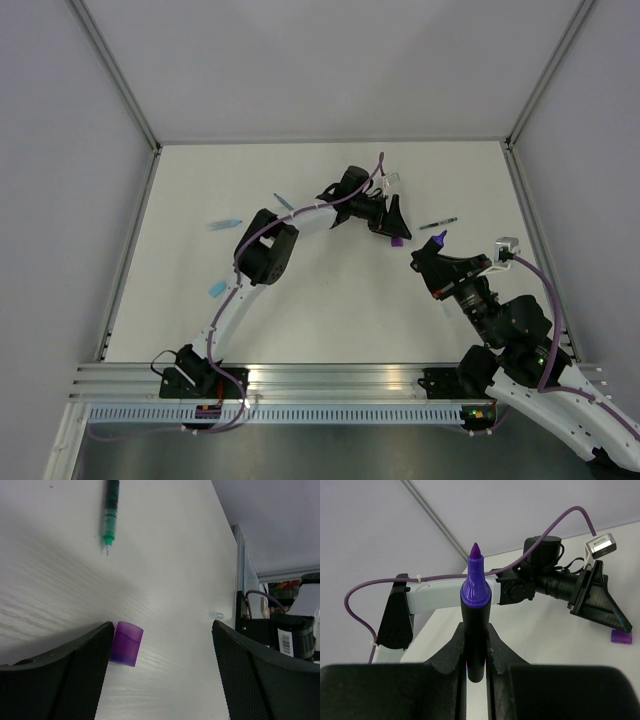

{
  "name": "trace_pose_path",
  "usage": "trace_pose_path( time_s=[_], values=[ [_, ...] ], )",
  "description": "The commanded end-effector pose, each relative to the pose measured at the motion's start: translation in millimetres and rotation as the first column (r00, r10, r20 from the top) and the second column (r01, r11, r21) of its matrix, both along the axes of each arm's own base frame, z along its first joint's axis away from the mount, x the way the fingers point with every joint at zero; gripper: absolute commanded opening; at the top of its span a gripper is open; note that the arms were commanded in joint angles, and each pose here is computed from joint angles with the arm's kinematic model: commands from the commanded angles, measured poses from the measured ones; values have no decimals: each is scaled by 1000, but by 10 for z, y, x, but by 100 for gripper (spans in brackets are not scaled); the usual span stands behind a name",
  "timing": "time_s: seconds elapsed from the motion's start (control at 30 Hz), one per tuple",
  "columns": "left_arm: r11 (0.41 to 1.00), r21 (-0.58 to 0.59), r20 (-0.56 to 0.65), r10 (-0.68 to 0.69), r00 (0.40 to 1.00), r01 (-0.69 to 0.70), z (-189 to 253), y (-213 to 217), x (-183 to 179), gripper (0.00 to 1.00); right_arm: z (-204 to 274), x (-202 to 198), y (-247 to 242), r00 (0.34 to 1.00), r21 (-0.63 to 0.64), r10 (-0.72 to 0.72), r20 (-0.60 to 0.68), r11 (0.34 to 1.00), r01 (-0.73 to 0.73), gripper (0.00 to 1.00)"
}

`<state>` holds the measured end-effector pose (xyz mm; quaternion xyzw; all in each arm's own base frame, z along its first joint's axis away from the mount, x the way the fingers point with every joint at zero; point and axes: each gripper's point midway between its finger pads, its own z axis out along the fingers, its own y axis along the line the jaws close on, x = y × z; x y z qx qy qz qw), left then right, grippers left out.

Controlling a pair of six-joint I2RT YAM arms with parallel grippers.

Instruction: Insert the pens into the pen caps

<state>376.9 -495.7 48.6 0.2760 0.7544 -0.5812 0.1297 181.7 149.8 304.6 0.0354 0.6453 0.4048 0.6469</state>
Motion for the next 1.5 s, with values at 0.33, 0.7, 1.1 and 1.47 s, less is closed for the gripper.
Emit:
trace_pose_path(
  time_s=[0.33,0.7,1.1,1.47],
  values=[
    [962,-78,55,-260,964,263,150,-8,-776,84,16,6,-35,1000,18,-16,-3,1000,16,0],
    [935,-83,100,-335,937,343,174,191,-1156,87,17,8,-35,1000,22,-17,-3,1000,17,0],
    [977,55,137,197,971,-206,853,248,-417,99,-19,71,-103,997,8,-71,-23,997,71,0],
    [552,393,313,672,671,-736,948,1150,158,100,13,82,-279,990,20,-142,-20,990,143,0]
  ],
)
